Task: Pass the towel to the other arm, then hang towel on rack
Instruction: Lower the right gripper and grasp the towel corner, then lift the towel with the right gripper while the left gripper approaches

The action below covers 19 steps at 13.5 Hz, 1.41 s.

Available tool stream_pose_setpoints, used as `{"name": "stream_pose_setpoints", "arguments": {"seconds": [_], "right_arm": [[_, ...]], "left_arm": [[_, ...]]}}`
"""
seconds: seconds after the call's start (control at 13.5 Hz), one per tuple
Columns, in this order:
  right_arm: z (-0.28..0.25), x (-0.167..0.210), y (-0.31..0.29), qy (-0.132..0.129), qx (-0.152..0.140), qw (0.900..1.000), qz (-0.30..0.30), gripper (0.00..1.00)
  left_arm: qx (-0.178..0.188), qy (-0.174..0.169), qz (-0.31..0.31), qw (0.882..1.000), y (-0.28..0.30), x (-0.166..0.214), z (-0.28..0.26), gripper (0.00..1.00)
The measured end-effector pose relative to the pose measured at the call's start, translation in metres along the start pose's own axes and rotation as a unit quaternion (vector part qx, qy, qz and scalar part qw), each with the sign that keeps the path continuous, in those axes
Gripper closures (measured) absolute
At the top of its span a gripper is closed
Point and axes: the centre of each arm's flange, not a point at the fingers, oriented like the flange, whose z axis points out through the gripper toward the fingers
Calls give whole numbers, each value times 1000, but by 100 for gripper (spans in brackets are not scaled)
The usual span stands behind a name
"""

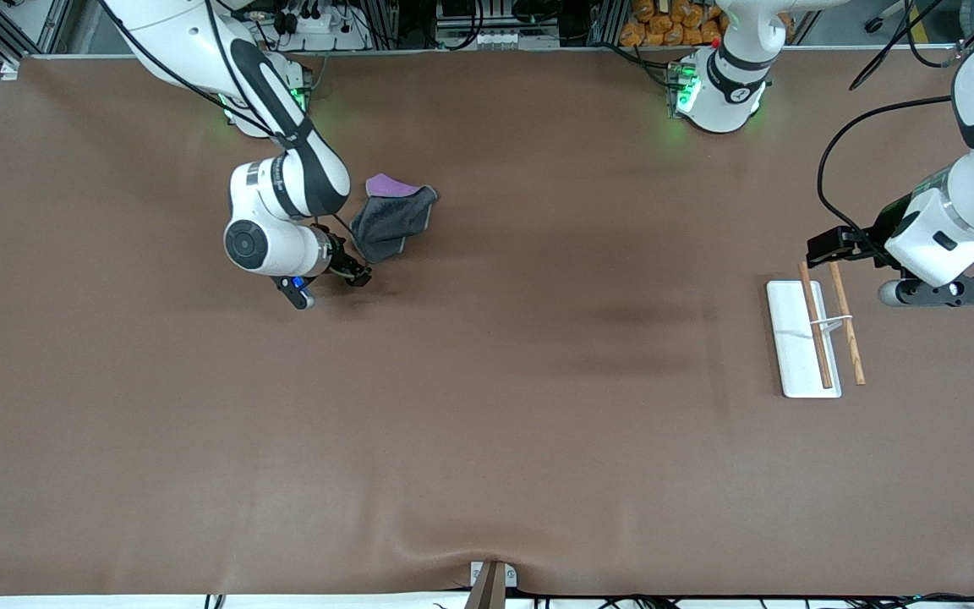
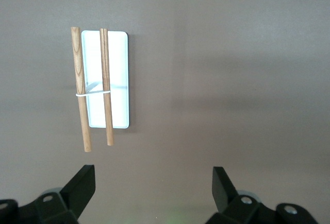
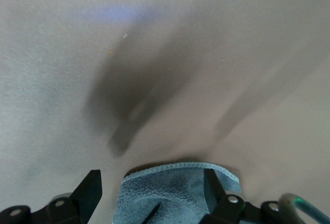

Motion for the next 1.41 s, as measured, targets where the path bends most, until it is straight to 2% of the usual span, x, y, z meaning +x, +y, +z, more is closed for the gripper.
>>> {"name": "stream_pose_setpoints", "arguments": {"seconds": [0.15, 0.3, 0.37, 0.44, 0.67, 0.74, 0.89, 1.04, 1.11, 1.26, 1.41], "right_arm": [[3, -6, -2, 0, -3, 1000, -6, 14], [6, -14, -4, 1, -7, 1000, -14, 33], [9, -16, -4, 1, -9, 1000, -16, 33], [10, -17, -5, 1, -11, 1000, -17, 40], [16, -15, -4, -1, -16, 1000, -23, 42], [17, -15, -4, -1, -17, 1000, -25, 49], [17, -15, -3, -2, -18, 1000, -26, 73], [18, -17, -2, -10, -28, 999, -26, 92], [15, -18, -2, -18, -36, 999, -27, 97], [1, -19, -5, -40, -52, 997, -26, 97], [-33, -19, -11, -74, -62, 995, -22, 97]], "left_arm": [[0, -1, 0, 1000, 0, 0, 2, 0], [0, -4, -2, 1000, -3, 2, 4, 0], [0, -5, -3, 1000, -4, 3, 6, 0], [-1, -6, -3, 1000, -4, 3, 7, 0], [-1, -8, -4, 1000, -4, 5, 11, 0], [-1, -8, -4, 1000, -4, 5, 11, 0], [-1, -8, -4, 1000, -5, 5, 11, 0], [-1, -7, -4, 1000, -5, 5, 11, 0], [-1, -7, -4, 1000, -5, 6, 11, 0], [-1, -7, -4, 1000, -5, 6, 11, 0], [-1, -7, -4, 1000, -5, 6, 11, 0]]}}
